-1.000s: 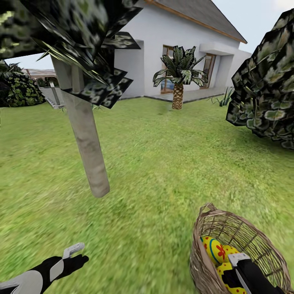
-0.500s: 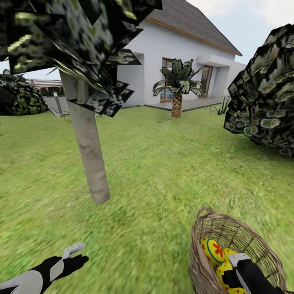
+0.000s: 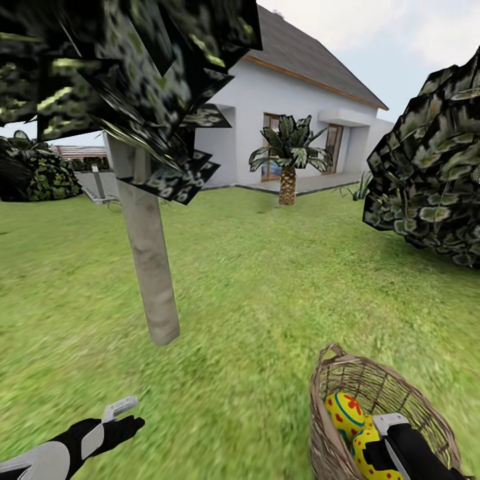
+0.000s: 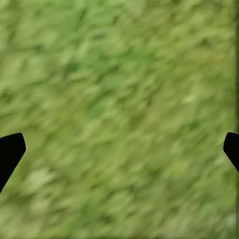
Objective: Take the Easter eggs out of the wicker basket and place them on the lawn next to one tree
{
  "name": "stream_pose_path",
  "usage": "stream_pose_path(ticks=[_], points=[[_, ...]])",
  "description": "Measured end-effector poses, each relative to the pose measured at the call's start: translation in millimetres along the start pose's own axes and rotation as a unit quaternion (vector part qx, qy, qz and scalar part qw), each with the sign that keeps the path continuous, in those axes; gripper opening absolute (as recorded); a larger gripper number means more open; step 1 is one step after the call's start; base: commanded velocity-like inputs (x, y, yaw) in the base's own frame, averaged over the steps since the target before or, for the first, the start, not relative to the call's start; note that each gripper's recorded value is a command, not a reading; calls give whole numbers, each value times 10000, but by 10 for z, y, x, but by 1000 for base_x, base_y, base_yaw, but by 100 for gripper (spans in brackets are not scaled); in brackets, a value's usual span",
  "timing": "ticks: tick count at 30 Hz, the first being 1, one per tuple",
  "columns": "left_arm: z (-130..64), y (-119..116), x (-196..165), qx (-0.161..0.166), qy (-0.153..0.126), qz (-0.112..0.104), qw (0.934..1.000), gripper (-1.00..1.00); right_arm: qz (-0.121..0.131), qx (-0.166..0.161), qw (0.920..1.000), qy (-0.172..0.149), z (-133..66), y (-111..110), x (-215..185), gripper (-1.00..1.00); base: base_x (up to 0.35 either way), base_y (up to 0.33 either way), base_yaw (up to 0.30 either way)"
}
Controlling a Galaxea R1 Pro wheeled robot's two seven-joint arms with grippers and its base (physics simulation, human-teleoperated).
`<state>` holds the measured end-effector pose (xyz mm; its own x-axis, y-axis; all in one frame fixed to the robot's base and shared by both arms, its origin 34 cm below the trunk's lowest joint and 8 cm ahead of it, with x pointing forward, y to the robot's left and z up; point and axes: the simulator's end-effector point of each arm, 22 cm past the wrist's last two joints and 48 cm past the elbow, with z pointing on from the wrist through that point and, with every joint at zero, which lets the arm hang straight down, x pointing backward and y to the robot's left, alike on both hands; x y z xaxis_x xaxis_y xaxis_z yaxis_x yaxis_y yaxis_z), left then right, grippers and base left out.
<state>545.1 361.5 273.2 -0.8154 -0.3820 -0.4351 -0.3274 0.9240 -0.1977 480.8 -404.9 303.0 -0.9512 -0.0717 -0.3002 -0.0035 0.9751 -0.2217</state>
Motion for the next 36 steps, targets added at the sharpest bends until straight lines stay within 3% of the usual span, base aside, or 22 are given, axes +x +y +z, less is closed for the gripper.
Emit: stream_pose_path(ticks=[7,13,19,27,36], points=[[-80,-39,-99,49,-114,-2,9999,100,32,69,9999,-96,-72,-143,-49,-100,0,0,0],[-81,-32,-98,46,-114,-7,9999,100,33,51,10000,11,-19,-123,51,-100,0,0,0],[-128,229,-217,-152,-236,57,9996,100,59,200,9997,161,29,-349,190,-100,0,0,0],[-131,239,-224,-152,-245,53,9996,100,72,200,9991,380,98,-351,374,-100,0,0,0],[-227,190,-324,-100,-348,45,9993,100,121,191,9994,246,13,-368,287,-100,0,0,0]])
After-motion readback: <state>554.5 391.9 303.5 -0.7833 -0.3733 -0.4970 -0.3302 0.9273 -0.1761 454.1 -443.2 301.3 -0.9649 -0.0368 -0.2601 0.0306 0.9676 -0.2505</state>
